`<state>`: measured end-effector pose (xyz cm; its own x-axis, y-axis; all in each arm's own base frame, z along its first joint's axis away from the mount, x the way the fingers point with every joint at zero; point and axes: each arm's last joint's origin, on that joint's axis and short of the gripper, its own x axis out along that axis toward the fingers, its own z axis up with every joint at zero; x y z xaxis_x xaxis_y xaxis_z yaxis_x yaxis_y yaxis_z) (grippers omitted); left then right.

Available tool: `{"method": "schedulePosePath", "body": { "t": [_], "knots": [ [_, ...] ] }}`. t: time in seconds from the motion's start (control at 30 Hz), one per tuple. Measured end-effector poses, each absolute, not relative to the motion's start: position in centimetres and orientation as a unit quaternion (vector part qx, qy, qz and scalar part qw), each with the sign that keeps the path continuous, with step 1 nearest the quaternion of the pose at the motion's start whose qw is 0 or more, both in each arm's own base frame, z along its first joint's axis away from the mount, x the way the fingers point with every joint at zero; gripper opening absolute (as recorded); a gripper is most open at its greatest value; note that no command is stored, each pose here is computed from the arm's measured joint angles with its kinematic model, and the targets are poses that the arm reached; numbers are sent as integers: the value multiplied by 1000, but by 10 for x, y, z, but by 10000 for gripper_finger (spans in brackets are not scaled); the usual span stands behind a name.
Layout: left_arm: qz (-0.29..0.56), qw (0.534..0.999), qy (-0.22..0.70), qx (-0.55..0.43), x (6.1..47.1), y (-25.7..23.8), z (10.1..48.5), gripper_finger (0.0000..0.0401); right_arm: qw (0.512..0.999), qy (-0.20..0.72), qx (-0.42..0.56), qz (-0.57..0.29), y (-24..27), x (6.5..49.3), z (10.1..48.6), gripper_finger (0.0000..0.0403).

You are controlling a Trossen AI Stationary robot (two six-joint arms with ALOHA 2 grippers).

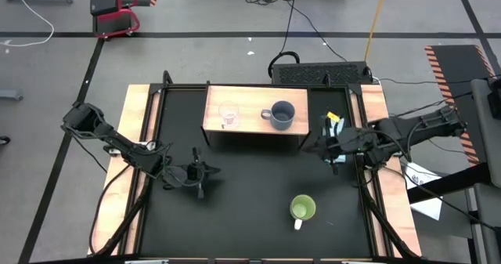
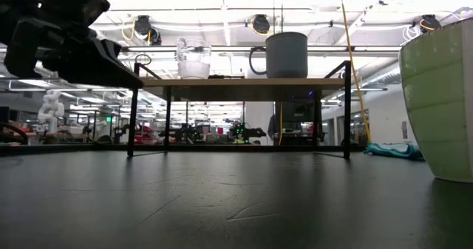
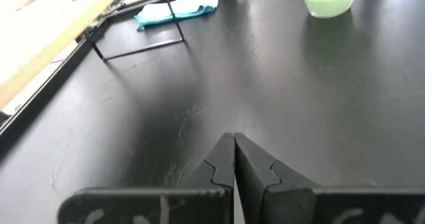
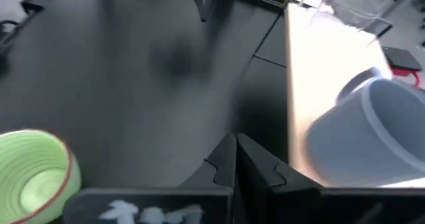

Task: Stack small to large cups/mugs on shelf
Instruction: Put the gray mug on the shelf

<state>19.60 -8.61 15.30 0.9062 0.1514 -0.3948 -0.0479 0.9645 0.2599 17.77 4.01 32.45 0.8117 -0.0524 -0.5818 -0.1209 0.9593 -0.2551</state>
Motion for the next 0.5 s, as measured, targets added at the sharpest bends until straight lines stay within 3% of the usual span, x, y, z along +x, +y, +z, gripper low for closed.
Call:
{"method": "schedulePosePath", "body": {
  "t": [0.5],
  "knots": [
    [66,986,87,128,204,-89,179,8,962,235,-128,48,43,146,244,0]
  ]
}}
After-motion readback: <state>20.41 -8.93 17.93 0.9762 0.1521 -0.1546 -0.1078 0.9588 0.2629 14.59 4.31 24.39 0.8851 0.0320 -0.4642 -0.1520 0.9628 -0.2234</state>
